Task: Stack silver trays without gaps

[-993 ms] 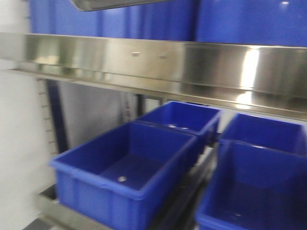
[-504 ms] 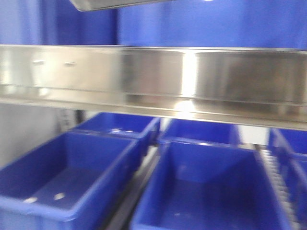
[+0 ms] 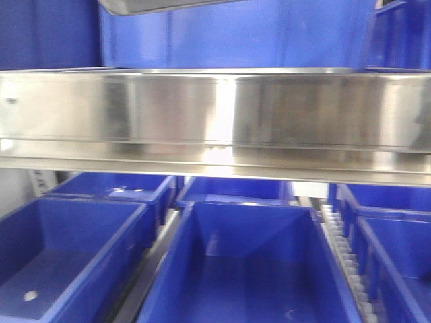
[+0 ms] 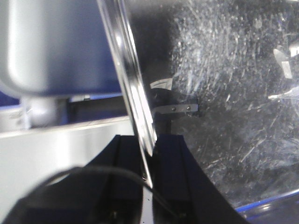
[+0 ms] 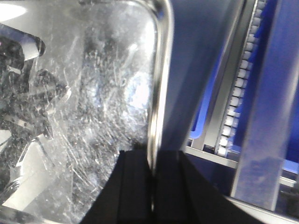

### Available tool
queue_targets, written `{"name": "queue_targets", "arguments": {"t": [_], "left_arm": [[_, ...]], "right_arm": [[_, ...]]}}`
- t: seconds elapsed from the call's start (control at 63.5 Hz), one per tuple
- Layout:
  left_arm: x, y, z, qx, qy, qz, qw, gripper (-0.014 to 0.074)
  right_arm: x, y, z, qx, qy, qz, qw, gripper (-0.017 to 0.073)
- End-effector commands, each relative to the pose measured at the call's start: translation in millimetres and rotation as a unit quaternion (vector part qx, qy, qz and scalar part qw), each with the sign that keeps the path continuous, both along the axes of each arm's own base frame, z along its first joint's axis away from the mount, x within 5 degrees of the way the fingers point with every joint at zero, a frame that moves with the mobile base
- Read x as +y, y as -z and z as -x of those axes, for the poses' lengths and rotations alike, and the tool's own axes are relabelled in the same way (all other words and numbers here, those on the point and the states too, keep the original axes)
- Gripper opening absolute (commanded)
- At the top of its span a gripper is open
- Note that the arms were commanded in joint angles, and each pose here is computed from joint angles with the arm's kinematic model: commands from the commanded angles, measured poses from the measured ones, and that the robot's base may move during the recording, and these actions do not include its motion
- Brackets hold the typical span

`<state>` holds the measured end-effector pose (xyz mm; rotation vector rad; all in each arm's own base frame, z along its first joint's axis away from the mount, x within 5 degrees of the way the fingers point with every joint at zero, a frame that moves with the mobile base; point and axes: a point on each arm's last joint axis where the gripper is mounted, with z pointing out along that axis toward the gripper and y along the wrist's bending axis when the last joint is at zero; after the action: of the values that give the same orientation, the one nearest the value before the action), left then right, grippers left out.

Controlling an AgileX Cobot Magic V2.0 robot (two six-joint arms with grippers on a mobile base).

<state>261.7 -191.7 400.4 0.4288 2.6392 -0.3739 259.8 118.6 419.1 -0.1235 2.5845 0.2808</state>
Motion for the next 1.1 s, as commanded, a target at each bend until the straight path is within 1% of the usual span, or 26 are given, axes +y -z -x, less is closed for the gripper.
{"name": "queue_targets", "arguments": {"t": [0.0, 0.867, 0.945, 1.024, 1.087], "left_arm": [[-2.4, -16.2, 18.3, 0.007, 0.038, 0.027, 0.999, -0.0048], [-2.4, -16.2, 18.3, 0.007, 0.038, 0.027, 0.999, -0.0048], [-3.1, -16.9, 17.3, 0.001, 0.037, 0.032, 0.999, -0.0048], [-5.0, -18.9, 14.8, -0.015, 0.035, 0.044, 0.998, -0.0048], [-4.6, -18.5, 15.4, -0.011, 0.036, 0.041, 0.998, -0.0048]], "right_arm": [[0.5, -17.4, 17.9, 0.004, -0.021, -0.027, 0.999, 0.0055], [0.6, -17.6, 17.6, 0.002, -0.02, -0.028, 0.999, 0.0055], [0.9, -18.2, 16.9, -0.003, -0.02, -0.031, 0.999, 0.0055], [1.1, -18.2, 17.0, -0.002, -0.021, -0.032, 0.999, 0.0055], [1.5, -18.4, 16.9, -0.003, -0.021, -0.034, 0.999, 0.0055]]}}
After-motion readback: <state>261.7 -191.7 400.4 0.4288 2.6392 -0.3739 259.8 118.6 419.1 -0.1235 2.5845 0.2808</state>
